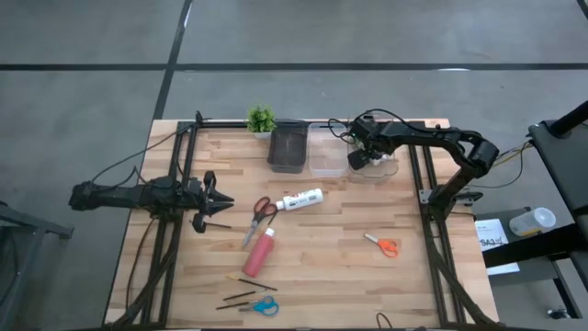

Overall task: Pick & Place Paint Supplies
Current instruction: Put the green paint bottle into the transparent bin, then put the white paint bottle into the transparent bin

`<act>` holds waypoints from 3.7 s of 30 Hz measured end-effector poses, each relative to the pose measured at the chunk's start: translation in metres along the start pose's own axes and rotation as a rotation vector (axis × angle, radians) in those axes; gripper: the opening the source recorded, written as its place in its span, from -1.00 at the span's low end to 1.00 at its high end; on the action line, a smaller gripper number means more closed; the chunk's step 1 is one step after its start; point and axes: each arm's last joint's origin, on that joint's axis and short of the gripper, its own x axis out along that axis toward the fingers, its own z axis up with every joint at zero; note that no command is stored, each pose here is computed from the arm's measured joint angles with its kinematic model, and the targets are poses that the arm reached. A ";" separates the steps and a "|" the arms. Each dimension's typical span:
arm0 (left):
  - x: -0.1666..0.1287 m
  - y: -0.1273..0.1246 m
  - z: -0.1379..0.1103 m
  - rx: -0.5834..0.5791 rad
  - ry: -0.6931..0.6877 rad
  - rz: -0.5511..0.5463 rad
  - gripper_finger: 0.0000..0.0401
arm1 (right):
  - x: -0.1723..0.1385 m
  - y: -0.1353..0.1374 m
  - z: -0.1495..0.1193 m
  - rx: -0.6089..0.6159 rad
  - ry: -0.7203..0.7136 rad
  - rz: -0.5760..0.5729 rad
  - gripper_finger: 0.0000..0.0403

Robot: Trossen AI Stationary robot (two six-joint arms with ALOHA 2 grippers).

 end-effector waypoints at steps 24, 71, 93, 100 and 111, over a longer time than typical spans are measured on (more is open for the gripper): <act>0.000 0.000 0.000 0.000 0.000 0.000 -0.62 | 0.000 0.001 -0.001 -0.016 0.013 0.028 0.10; 0.000 0.000 0.000 0.000 0.000 0.000 -0.62 | -0.023 -0.004 -0.002 -0.032 -0.031 0.125 0.84; 0.000 0.000 0.000 0.000 0.000 0.000 -0.62 | -0.165 0.036 -0.069 -0.429 -0.596 0.659 0.84; 0.000 0.000 0.000 0.000 0.001 0.000 -0.62 | -0.183 0.084 -0.092 -0.889 -0.891 0.739 0.84; 0.000 0.000 0.000 0.000 0.000 -0.001 -0.62 | -0.148 0.151 -0.096 -1.019 -0.945 0.760 0.84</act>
